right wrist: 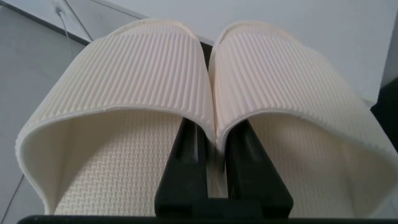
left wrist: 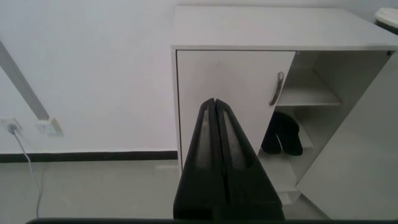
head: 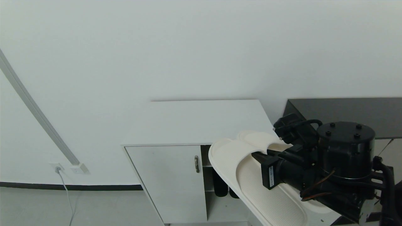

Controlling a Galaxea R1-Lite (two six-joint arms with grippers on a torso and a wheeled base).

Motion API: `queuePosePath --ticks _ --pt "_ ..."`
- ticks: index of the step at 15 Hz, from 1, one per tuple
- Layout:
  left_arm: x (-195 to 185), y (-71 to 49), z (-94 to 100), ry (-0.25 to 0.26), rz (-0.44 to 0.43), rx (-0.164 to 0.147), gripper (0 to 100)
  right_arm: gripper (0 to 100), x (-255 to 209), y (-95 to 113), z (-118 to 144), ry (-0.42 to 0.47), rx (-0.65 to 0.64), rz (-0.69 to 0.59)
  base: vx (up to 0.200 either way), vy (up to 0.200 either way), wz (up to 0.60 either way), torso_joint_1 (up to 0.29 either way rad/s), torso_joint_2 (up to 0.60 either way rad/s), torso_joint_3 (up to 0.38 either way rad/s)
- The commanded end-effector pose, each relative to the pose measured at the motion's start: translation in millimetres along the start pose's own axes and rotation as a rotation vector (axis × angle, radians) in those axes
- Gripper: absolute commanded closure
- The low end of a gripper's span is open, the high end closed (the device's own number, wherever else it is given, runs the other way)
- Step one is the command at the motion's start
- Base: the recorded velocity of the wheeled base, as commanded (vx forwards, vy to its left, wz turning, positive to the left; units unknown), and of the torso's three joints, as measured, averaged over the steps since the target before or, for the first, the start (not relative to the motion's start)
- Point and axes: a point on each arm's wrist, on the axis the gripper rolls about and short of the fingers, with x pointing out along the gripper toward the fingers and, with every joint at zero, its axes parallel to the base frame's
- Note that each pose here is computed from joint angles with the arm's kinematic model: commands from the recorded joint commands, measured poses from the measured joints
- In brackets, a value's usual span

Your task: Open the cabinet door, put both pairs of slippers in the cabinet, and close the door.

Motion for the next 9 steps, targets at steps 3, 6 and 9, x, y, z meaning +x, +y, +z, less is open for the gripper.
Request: queuePosePath --ticks 3,6,9 --pt "0.1 0.0 0.0 0.001 0.001 -0.001 100 100 0.6 0.2 -2.0 0.007 -0.003 0.0 0.0 0.0 0.0 -0.137 0.3 0.167" --pt "0.1 0.0 -0.2 0.003 0.001 -0.001 100 100 1.3 0.3 -3.1 0.012 -0.004 0.0 0.0 0.0 0.0 -0.16 0.36 0.216" --pt "0.1 0.0 -0.2 0.003 0.001 -0.001 100 100 0.9 0.5 -5.0 0.019 -0.007 0.002 0.0 0.0 0.0 -0.172 0.39 0.224"
